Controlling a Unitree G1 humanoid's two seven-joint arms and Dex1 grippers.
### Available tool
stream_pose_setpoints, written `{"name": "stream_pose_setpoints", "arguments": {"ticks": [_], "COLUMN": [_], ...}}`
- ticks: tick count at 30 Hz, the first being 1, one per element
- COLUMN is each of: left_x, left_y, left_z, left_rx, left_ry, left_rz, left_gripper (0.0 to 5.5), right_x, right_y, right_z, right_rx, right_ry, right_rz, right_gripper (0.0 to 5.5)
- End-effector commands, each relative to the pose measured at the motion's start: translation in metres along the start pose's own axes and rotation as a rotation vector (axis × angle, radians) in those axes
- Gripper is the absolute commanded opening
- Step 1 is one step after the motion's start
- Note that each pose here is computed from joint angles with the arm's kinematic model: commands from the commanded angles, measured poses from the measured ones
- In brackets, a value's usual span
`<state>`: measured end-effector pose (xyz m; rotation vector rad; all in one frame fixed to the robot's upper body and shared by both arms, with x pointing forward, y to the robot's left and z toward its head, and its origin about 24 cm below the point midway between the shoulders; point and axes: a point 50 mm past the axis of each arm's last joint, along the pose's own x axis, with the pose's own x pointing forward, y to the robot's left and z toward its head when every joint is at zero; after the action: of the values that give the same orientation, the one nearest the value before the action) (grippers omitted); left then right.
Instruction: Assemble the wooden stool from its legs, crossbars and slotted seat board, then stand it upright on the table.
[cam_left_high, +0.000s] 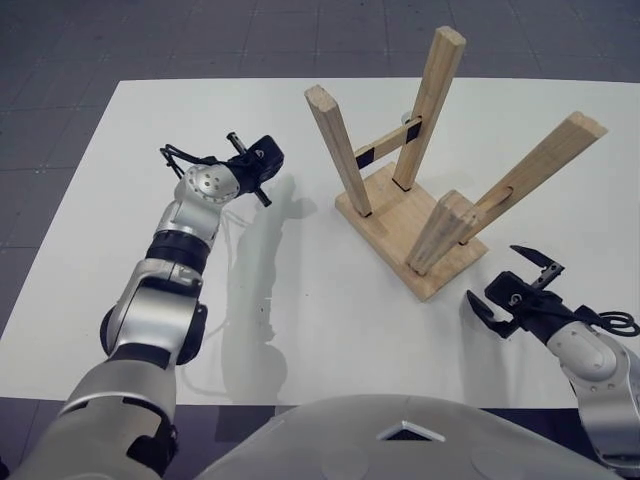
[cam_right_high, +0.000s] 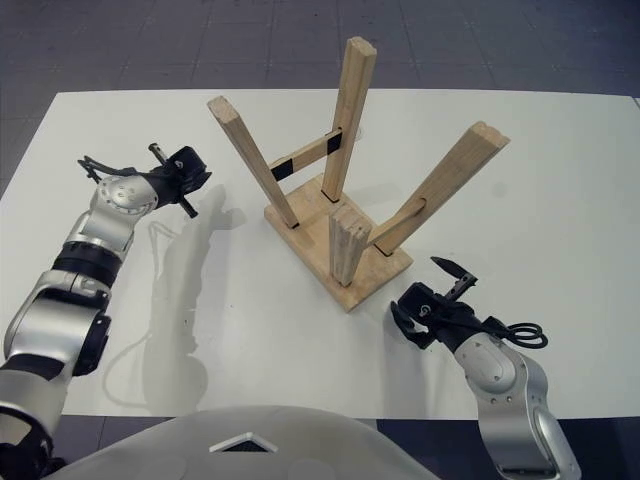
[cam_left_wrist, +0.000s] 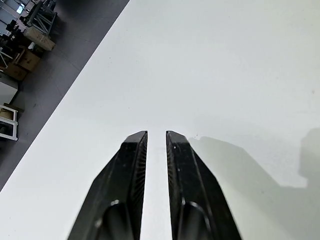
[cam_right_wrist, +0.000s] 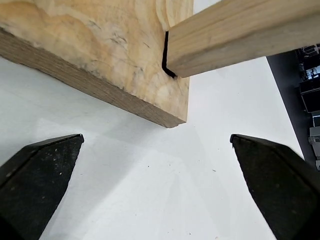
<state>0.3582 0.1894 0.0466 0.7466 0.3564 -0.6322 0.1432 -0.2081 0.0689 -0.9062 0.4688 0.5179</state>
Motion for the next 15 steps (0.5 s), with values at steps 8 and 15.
{"name": "stream_pose_setpoints", "arguments": {"ticks": [8, 15], "left_x": [0.028, 0.024], "left_y": [-0.063, -0.082], "left_z": [0.011, 0.000], "left_rx": [-0.091, -0.227], "left_ry": [-0.111, -0.181], "left_rz": [-0.280, -0.318], "left_gripper": [0.70, 0.70], "right_x": [-0.010, -0.008], "right_y": [-0.004, -0.008], "right_z": [0.013, -0.002], "right_rx": [-0.077, -0.129], "right_ry": [-0.015, 0.075], "right_rz": [0.012, 0.011], "right_gripper": [5.48, 5.48]}}
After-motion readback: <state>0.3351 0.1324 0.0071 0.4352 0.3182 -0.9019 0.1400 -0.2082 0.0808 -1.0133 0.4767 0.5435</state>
